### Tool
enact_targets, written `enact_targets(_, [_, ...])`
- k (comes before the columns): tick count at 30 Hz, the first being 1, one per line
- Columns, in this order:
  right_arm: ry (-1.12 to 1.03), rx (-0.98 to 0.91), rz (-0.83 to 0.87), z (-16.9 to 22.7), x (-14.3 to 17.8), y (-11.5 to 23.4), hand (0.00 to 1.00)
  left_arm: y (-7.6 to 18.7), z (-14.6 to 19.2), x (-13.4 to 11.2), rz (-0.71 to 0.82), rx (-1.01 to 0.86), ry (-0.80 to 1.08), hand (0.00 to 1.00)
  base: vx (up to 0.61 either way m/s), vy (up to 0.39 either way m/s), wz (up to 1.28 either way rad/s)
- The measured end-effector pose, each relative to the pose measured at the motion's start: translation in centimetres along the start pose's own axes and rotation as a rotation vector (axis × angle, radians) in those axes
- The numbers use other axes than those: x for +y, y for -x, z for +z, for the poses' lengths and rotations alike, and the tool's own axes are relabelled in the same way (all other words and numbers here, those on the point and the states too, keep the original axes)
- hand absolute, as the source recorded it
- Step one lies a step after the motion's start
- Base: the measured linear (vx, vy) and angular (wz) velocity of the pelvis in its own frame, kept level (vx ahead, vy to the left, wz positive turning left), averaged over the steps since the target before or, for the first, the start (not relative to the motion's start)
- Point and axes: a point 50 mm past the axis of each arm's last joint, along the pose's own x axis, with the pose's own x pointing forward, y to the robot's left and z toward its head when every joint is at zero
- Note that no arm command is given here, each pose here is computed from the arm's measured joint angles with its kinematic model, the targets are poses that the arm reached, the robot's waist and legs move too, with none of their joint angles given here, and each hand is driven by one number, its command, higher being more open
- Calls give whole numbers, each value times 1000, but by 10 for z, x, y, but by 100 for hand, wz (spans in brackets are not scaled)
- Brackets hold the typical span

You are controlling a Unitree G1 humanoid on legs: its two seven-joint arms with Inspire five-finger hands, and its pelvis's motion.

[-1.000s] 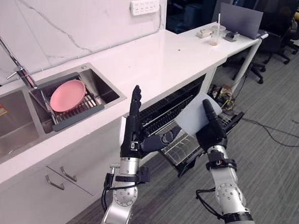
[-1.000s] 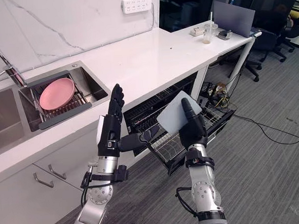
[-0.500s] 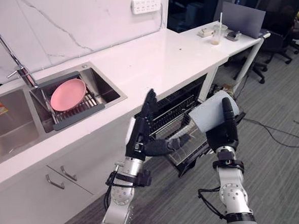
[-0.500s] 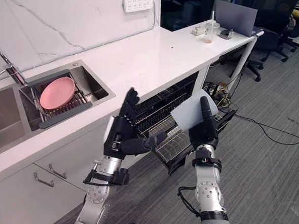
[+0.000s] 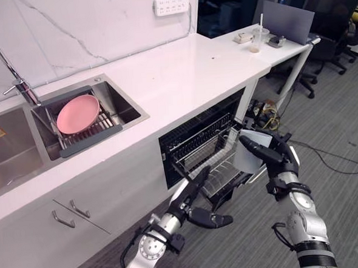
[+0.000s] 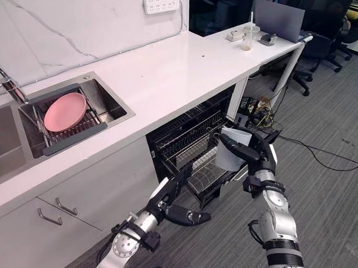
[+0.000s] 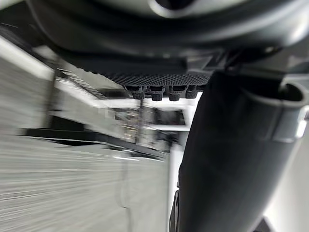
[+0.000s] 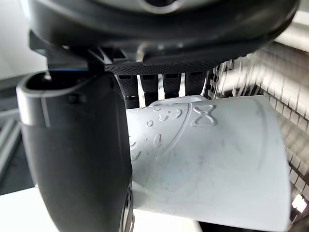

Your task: Walk over to the sink, pick up the cup, carry it to the dishwasher, place the cup inside the dishwasher, then close the dishwasher door

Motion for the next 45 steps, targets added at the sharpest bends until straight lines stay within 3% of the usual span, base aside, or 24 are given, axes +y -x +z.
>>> enact_targets(8, [112,46,-66,0,-3,-18,0,47,-70,20,197,305,67,100,-39,-11,19])
enact_targets(11, [145,89,-97,2,-11,-32,0,59,-79,24,238,330,71,100,-33,16,34])
enact_targets(15, [220,69,-135,32,-22,-56,0,53,-76,33,291,291,67,100,-35,34,21])
enact_targets(20, [246,-82,-164,115,-26,-86,0,32,-57,53,357,188,26,100,-24,35,14])
enact_targets(30, [405,-153,-136,179,-18,-100,0,28,-55,65,438,170,40,100,27,3,7])
enact_targets(35, [459,-129,-123,189,-20,-102,0,23,-55,66,434,170,44,100,22,1,7])
enact_targets(45, [517,-9,-143,174,-37,-104,0,20,-53,62,408,149,78,100,29,11,8])
